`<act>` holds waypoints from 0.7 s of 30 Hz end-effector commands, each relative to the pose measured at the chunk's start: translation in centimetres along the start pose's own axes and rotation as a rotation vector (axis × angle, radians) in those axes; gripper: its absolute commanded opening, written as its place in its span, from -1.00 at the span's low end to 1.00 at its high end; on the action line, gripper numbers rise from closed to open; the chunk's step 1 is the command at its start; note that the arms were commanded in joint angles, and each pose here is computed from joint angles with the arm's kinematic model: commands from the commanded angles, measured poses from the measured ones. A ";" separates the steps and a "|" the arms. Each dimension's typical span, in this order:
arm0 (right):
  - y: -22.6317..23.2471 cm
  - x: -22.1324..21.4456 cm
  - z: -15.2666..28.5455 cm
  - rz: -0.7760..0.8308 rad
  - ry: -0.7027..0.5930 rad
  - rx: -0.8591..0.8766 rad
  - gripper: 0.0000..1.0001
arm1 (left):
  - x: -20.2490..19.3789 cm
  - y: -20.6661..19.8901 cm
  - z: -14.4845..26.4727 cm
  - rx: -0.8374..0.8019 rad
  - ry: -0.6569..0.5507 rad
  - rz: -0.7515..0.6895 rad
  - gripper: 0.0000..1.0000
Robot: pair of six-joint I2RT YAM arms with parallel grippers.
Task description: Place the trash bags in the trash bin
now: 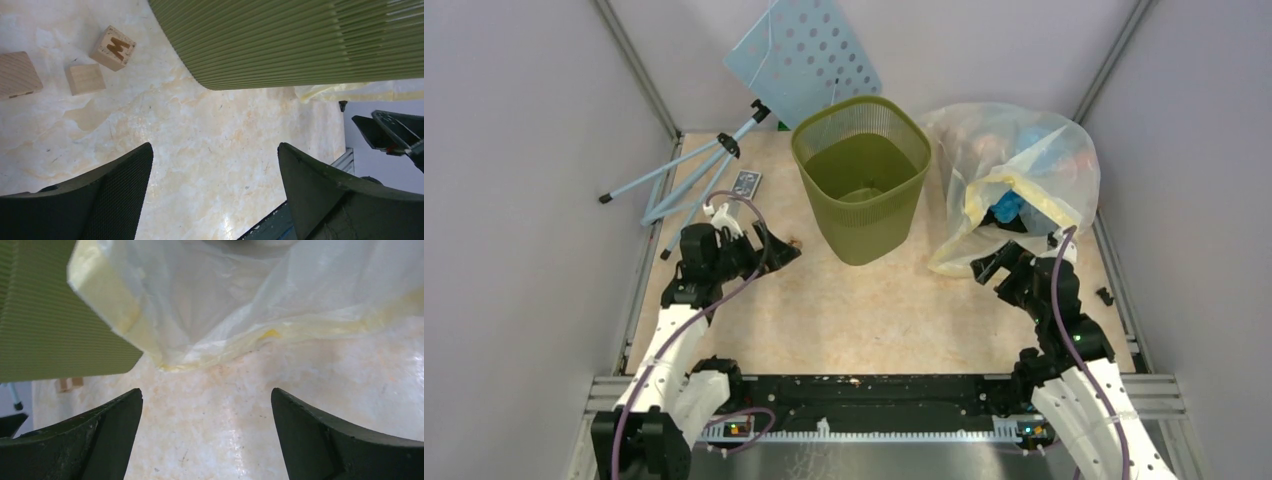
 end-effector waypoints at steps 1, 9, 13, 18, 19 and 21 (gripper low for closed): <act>-0.1 1.5 0.5 -0.078 -0.078 -0.169 0.97 | 0.3 -0.9 0.6 -0.102 -0.055 -0.071 0.97; 0.8 2.7 0.5 -0.001 -0.115 -0.118 0.97 | -1.0 -1.4 -0.7 -0.305 -0.013 -0.079 0.97; 1.8 4.0 0.9 0.041 -0.145 -0.081 0.96 | -1.3 -3.3 -2.1 -0.277 -0.031 -0.149 0.97; 4.2 4.8 1.6 0.146 -0.088 0.129 0.91 | -2.1 -4.8 -4.1 -0.366 -0.006 -0.278 0.97; 4.5 4.8 1.8 0.162 -0.077 0.165 0.89 | -2.3 -4.7 -4.6 -0.373 0.004 -0.297 0.97; 4.8 5.0 1.9 0.174 -0.073 0.191 0.86 | -2.6 -4.5 -5.4 -0.379 0.001 -0.312 0.97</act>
Point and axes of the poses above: each gripper's point midway between its finger pads, its own z axis back along the fingers, its own y axis along the line the jaws close on, x = y × z, the point moved 10 cm from there along z, back along the fingers, and after that the axes turned 1 degree about -z, right-handed, at the moved point
